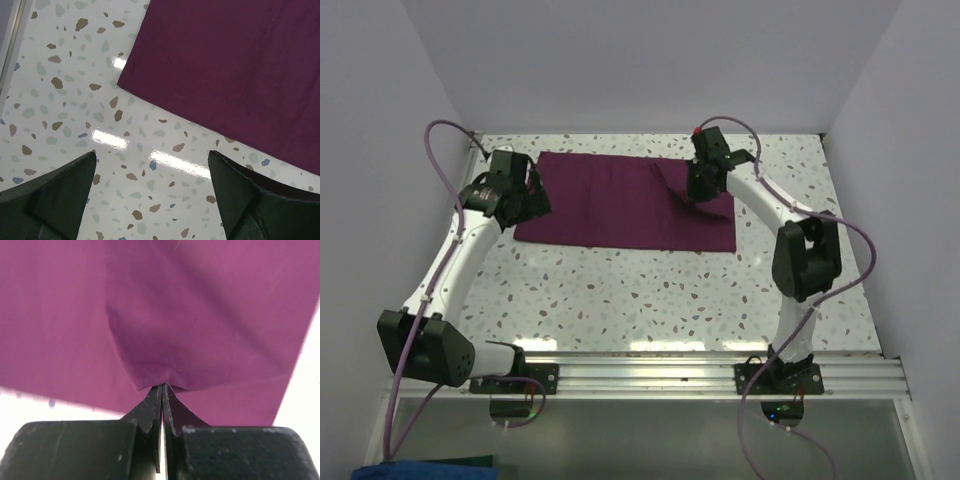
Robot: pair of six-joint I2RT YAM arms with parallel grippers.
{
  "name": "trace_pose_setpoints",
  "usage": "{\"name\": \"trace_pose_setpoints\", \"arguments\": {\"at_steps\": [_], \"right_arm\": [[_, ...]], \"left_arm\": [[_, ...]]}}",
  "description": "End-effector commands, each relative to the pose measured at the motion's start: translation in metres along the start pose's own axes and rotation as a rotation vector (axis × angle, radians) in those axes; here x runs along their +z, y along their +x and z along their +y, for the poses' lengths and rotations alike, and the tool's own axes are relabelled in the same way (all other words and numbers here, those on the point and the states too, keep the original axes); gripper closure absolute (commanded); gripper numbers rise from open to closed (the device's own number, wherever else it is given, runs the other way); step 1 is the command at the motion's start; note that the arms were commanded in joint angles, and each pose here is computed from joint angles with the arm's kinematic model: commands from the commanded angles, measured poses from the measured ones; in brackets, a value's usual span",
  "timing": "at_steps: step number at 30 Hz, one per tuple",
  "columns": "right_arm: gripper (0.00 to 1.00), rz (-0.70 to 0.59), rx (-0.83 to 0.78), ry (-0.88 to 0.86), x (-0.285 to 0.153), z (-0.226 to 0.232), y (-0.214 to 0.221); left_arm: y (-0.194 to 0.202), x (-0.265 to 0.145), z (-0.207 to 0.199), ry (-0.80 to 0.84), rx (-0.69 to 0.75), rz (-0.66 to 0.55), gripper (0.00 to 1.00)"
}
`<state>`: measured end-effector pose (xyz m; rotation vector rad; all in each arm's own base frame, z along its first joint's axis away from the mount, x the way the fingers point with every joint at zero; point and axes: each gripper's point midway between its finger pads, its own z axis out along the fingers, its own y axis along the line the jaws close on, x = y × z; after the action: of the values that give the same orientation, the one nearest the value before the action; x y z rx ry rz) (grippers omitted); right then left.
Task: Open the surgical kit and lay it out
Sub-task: Open the surgical kit at the center of the board.
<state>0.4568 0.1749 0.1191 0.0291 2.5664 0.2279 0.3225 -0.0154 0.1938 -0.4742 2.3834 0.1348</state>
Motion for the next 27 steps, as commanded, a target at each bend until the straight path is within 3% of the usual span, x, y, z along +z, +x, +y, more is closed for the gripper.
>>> {"name": "trace_pose_setpoints", "arguments": {"at_steps": [1, 2, 4, 6, 11, 15, 18, 19, 20, 21, 22, 27], "right_arm": [[1.00, -0.006, -0.015, -0.111, -0.061, 0.028, 0.030], [1.00, -0.036, -0.016, -0.143, -0.088, 0.032, 0.034], [1.00, 0.047, -0.015, -0.148, -0.098, 0.030, 0.082], [1.00, 0.049, -0.010, -0.201, -0.136, 0.035, 0.109], [1.00, 0.225, 0.022, -0.240, -0.197, 0.014, 0.209], [1.00, 0.265, 0.030, -0.218, -0.250, -0.022, 0.253], [1.00, 0.277, -0.006, -0.163, -0.263, -0.043, 0.268], [0.89, 0.272, -0.008, -0.164, -0.262, -0.043, 0.268], [0.44, 0.243, -0.013, -0.192, -0.257, -0.036, 0.260], [0.34, 0.221, -0.011, -0.206, -0.253, -0.030, 0.252], [0.17, 0.222, -0.011, -0.202, -0.244, -0.025, 0.245], [0.15, 0.118, -0.081, -0.158, -0.202, -0.003, 0.184]], "left_arm": [[-0.029, -0.006, -0.010, 0.016, -0.020, -0.056, 0.02], [-0.033, -0.006, -0.012, 0.021, -0.023, -0.062, 0.02], [-0.043, -0.005, -0.019, 0.037, -0.030, -0.077, 0.02], [-0.049, -0.002, -0.023, 0.043, -0.038, -0.085, 0.02], [-0.058, 0.007, -0.030, 0.038, -0.061, -0.097, 0.02], [-0.056, 0.015, -0.032, 0.034, -0.084, -0.094, 0.02], [-0.047, 0.022, -0.038, 0.057, -0.110, -0.075, 0.03], [-0.043, 0.023, -0.040, 0.072, -0.117, -0.064, 0.03], [-0.039, 0.026, -0.042, 0.078, -0.130, -0.054, 0.04], [-0.032, 0.030, -0.042, 0.081, -0.135, -0.040, 0.04], [-0.027, 0.031, -0.044, 0.092, -0.139, -0.024, 0.04], [-0.014, 0.025, -0.041, 0.098, -0.141, 0.006, 0.05]]}}
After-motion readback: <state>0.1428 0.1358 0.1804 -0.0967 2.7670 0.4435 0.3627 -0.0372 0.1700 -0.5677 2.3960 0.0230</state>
